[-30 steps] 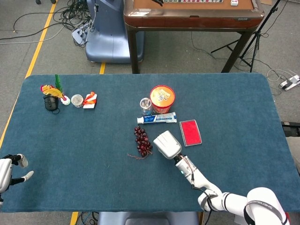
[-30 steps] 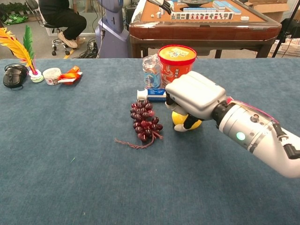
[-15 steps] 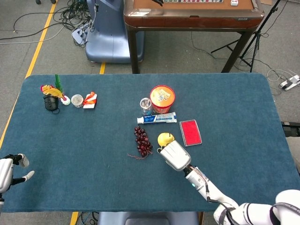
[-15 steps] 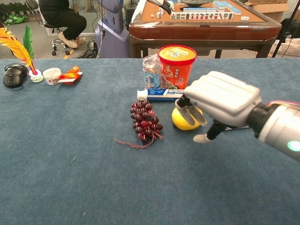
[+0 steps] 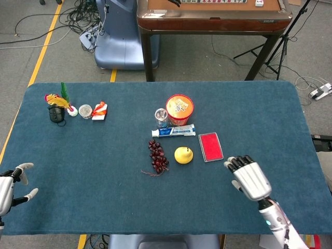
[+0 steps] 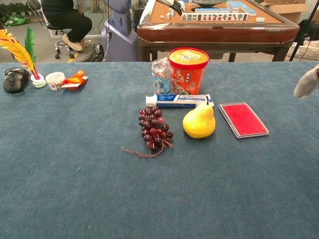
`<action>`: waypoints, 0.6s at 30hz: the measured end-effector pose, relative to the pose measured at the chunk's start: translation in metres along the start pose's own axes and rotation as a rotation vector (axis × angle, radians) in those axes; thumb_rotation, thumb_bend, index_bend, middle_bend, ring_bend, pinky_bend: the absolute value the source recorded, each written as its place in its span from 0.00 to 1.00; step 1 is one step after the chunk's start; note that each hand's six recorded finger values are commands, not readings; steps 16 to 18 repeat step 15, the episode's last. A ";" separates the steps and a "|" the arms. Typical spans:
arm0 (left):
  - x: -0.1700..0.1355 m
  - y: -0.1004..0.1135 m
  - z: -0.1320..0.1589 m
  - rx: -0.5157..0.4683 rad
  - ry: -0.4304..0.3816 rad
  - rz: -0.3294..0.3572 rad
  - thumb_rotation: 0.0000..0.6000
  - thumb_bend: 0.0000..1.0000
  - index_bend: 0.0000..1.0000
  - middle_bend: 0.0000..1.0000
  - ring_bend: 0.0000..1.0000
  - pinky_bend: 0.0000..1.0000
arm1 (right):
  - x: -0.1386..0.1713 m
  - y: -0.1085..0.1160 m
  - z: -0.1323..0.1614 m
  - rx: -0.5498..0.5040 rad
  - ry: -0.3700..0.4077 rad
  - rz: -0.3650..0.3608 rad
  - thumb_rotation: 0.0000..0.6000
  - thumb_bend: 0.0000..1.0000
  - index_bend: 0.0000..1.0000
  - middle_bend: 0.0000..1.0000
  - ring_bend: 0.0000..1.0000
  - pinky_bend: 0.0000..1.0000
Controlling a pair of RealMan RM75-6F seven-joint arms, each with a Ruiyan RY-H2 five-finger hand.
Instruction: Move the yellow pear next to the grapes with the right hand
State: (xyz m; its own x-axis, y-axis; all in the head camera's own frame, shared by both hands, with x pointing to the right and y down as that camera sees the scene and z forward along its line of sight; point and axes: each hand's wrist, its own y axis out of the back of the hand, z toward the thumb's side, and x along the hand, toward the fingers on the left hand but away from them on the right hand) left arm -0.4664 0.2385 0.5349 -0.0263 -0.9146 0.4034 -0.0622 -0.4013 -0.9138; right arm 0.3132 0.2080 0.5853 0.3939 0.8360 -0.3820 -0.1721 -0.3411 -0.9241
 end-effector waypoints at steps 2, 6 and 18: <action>-0.001 0.000 0.002 0.012 -0.003 0.001 1.00 0.12 0.33 0.58 0.50 0.61 | 0.015 0.003 -0.016 -0.027 -0.063 -0.007 1.00 0.00 0.31 0.32 0.31 0.39; -0.004 0.001 0.006 0.012 -0.010 -0.001 1.00 0.12 0.35 0.58 0.50 0.61 | 0.042 0.006 -0.043 -0.066 -0.172 -0.014 1.00 0.00 0.31 0.32 0.31 0.39; -0.003 0.001 0.014 0.016 -0.037 -0.006 1.00 0.12 0.37 0.57 0.50 0.61 | 0.064 0.017 -0.084 -0.096 -0.306 -0.066 1.00 0.00 0.31 0.32 0.31 0.39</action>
